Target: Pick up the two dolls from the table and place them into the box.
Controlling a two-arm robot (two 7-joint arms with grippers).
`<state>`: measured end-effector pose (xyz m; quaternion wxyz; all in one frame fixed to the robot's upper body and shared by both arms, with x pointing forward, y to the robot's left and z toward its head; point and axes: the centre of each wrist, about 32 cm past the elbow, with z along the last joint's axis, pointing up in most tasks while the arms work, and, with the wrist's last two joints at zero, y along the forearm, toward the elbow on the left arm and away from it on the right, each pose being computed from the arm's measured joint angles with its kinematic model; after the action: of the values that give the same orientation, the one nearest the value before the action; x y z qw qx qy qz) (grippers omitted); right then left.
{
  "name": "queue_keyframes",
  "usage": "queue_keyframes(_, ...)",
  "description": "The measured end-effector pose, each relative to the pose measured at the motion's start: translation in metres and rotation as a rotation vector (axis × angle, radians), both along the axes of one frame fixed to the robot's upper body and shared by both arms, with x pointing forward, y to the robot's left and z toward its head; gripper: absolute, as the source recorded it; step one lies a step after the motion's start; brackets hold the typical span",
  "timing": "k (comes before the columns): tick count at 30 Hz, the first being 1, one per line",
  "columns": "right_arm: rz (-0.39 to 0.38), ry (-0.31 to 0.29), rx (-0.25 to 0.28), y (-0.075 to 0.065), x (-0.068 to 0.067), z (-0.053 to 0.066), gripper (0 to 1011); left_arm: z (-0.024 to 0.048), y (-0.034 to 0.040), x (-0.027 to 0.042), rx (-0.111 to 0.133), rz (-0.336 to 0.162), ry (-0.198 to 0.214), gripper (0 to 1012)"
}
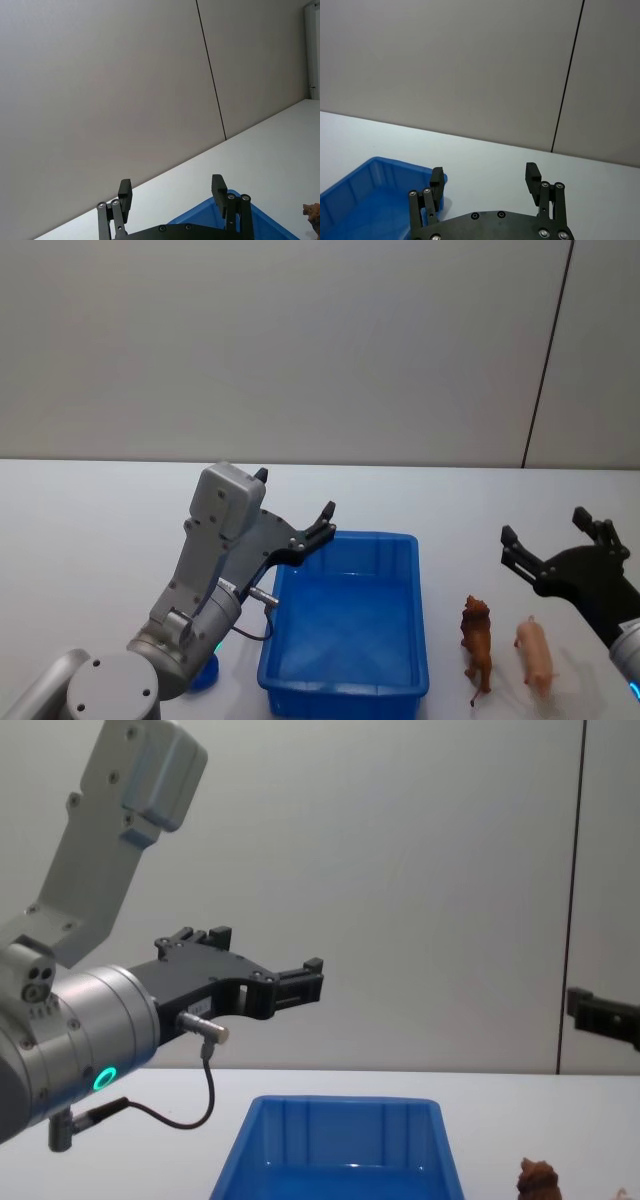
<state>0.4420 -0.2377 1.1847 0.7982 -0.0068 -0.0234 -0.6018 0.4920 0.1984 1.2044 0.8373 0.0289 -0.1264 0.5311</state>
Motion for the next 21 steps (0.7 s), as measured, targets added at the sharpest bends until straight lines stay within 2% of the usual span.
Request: queue_keyframes(21,-0.120,0.196,-0.050,0.012,-0.015,-0.014,1001,0.0000,0.0000,0.0000,0.000,0.000,0.000,1002)
